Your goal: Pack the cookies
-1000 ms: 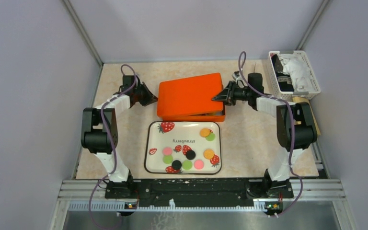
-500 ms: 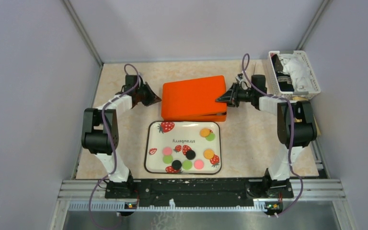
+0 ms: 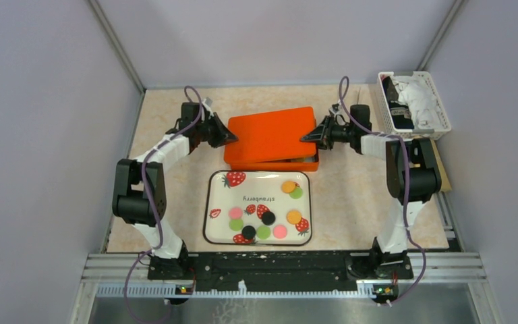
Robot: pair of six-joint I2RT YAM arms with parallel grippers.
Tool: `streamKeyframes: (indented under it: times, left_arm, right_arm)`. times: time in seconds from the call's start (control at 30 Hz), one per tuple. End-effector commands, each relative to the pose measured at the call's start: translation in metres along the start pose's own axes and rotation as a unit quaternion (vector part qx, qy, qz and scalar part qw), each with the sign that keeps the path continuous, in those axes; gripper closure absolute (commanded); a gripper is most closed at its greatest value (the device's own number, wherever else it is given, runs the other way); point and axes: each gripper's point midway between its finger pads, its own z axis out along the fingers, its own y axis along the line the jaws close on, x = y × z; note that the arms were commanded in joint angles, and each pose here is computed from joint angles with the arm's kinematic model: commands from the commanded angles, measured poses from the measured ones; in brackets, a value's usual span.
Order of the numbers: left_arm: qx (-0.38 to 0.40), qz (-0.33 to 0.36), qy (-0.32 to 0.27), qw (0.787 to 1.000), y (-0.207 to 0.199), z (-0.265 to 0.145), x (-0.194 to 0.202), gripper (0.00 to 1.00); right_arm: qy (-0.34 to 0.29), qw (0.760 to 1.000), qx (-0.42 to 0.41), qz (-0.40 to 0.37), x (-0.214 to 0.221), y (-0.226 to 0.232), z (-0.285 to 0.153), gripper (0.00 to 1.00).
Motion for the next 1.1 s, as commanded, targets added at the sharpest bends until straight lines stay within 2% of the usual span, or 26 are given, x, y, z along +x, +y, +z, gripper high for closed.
streamKeyframes:
  times: [0.0, 0.57, 0.87, 0.93, 1.07]
  left_arm:
    - [0.018, 0.012, -0.006, 1.0, -0.009, -0.01, -0.001, 1.0]
    - [0.023, 0.007, 0.008, 1.0, -0.007, -0.007, 0.01, 1.0]
    - [0.022, -0.007, 0.04, 0.999, 0.003, 0.009, 0.036, 1.0]
    - [0.021, -0.008, 0.048, 0.999, 0.005, 0.014, 0.044, 1.0]
    - [0.022, -0.011, 0.063, 0.998, 0.007, 0.021, 0.058, 1.0]
  right_arm:
    - [-0.012, 0.999, 0.007, -0.036, -0.012, 0.006, -0.003, 1.0]
    - [-0.048, 0.998, 0.043, -0.021, -0.037, -0.026, -0.023, 1.0]
    - [-0.057, 0.997, 0.052, -0.005, -0.041, -0.037, -0.027, 1.0]
    - [-0.062, 0.997, 0.053, -0.003, -0.042, -0.038, -0.029, 0.95]
    - [-0.071, 0.996, 0.056, -0.004, -0.045, -0.035, -0.035, 0.78]
